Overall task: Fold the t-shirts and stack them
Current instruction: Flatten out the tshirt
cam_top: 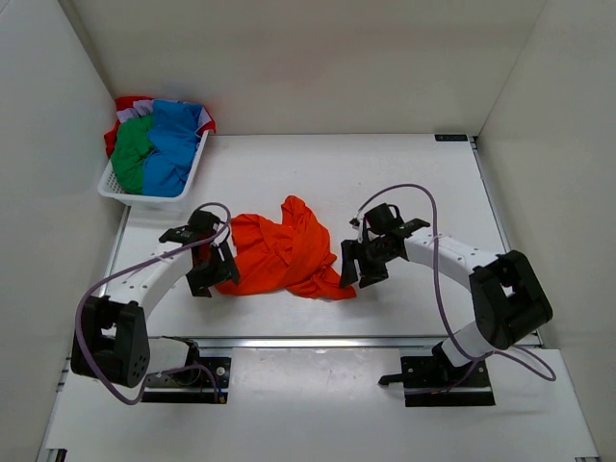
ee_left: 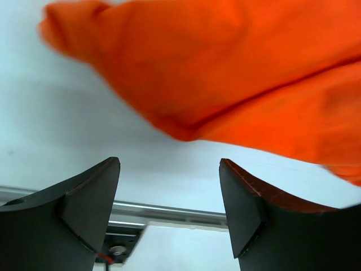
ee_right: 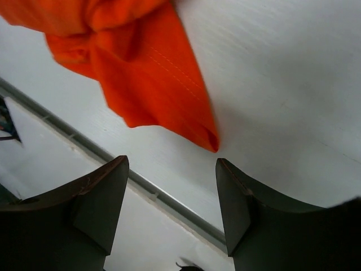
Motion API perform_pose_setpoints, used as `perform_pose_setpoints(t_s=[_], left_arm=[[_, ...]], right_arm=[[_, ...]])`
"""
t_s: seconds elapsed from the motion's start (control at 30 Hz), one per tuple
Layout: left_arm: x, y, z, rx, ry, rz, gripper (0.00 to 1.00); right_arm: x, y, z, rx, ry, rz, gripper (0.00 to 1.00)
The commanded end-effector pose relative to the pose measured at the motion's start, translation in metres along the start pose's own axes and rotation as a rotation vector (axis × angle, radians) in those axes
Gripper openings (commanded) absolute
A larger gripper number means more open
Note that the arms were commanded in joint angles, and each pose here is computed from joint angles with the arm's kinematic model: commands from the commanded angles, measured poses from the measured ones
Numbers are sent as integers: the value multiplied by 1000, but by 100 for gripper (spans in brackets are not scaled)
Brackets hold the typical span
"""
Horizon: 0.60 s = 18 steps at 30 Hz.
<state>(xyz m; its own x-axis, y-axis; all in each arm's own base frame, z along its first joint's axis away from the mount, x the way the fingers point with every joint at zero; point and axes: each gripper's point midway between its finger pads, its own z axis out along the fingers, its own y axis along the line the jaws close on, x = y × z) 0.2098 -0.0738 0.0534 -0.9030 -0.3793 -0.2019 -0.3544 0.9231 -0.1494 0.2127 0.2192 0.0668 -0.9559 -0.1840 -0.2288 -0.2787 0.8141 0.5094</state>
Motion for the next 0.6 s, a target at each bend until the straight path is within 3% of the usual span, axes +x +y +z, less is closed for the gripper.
perform_pose_setpoints(t_s=[0.0, 0.27, 0.43, 0.47, 0.5, 0.53, 0.57], left_arm=[[0, 22, -3, -85, -56, 18, 83], [-26, 13, 20, -118, -192, 17, 82], [-29, -2, 42, -130, -156, 57, 83], [-31, -2, 46, -143, -153, 57, 83], [-27, -1, 50, -153, -134, 64, 82], [-27, -3, 55, -146, -131, 68, 75], [-27, -4, 57, -146, -124, 69, 48]], right_arm=[[-2, -4, 12, 21, -43, -47, 60], [7, -14, 39, 86, -20, -60, 62], [7, -15, 54, 105, 25, -74, 61], [10, -15, 57, 92, 47, -72, 47], [9, -13, 58, 75, 61, -66, 13], [13, -15, 60, 80, 97, -65, 0], [9, -11, 60, 72, 103, -63, 0]])
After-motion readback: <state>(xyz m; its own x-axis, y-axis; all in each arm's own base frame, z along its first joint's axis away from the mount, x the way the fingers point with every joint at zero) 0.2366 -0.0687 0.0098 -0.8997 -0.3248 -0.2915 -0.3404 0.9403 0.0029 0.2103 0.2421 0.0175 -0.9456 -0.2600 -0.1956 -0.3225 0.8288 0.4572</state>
